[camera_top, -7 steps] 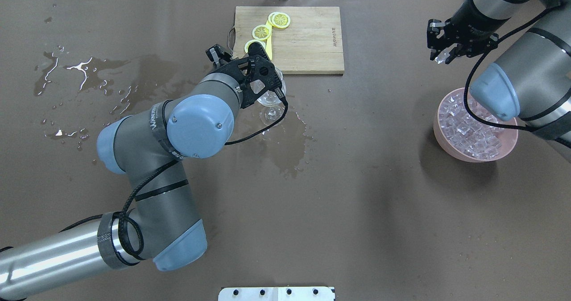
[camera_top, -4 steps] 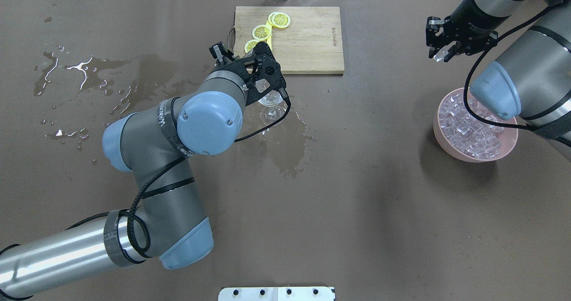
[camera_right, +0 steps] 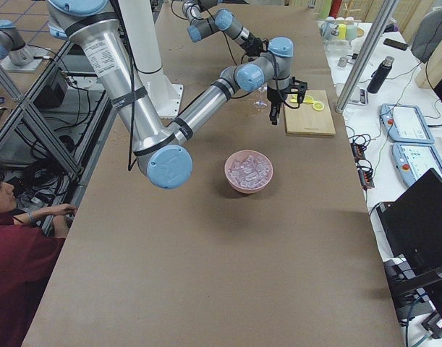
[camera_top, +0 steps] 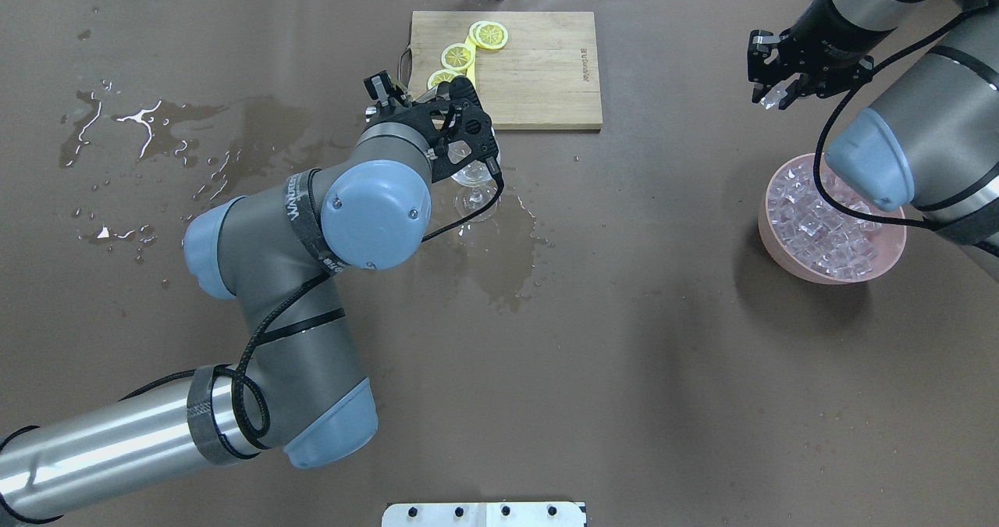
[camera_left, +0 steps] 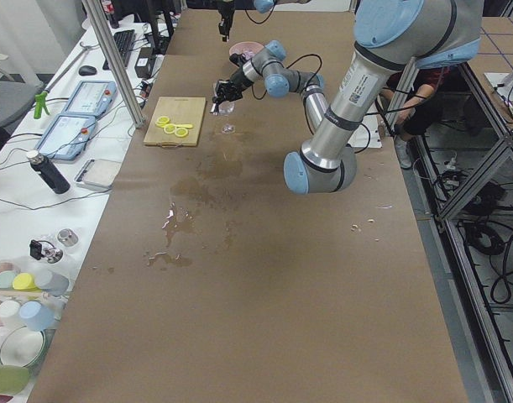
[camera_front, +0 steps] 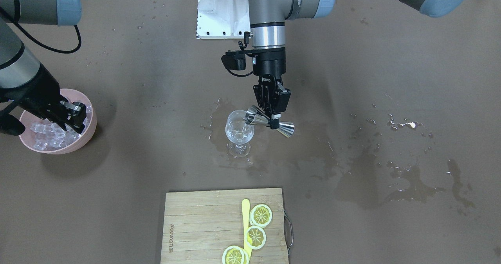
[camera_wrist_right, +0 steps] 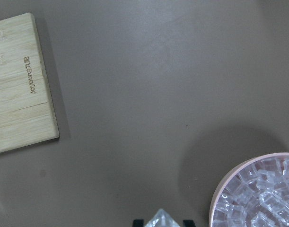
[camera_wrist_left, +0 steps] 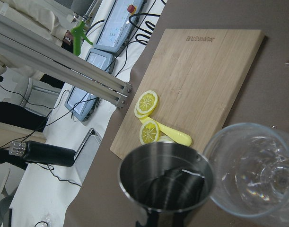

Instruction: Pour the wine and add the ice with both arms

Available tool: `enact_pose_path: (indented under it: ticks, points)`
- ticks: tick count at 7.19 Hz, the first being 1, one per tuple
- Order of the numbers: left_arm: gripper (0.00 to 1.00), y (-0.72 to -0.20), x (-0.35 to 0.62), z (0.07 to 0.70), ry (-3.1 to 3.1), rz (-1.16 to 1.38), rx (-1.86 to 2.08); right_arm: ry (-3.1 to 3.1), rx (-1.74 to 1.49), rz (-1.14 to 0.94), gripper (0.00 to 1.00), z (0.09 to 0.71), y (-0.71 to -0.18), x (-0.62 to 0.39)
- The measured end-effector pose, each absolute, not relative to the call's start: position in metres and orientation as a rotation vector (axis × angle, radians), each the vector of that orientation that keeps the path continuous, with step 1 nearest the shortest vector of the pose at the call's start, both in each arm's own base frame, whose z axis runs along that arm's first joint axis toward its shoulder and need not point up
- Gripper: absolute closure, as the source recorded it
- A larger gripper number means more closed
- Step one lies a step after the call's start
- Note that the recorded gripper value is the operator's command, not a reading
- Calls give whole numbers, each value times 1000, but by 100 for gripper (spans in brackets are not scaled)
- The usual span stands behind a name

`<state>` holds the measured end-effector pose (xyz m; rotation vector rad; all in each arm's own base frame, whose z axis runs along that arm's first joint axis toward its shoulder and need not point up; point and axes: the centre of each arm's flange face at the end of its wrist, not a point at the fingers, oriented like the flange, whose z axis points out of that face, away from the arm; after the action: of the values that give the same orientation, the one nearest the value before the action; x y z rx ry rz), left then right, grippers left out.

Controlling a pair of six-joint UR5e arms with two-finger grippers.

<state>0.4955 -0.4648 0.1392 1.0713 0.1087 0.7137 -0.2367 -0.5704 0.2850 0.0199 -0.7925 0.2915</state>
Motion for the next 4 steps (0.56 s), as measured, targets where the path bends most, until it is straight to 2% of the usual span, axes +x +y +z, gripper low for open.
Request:
enact_pose_path:
  ticks: [4]
  points:
    - [100, -467, 496, 128, 52, 729, 1056, -798, 26, 290, 80, 281, -570, -235]
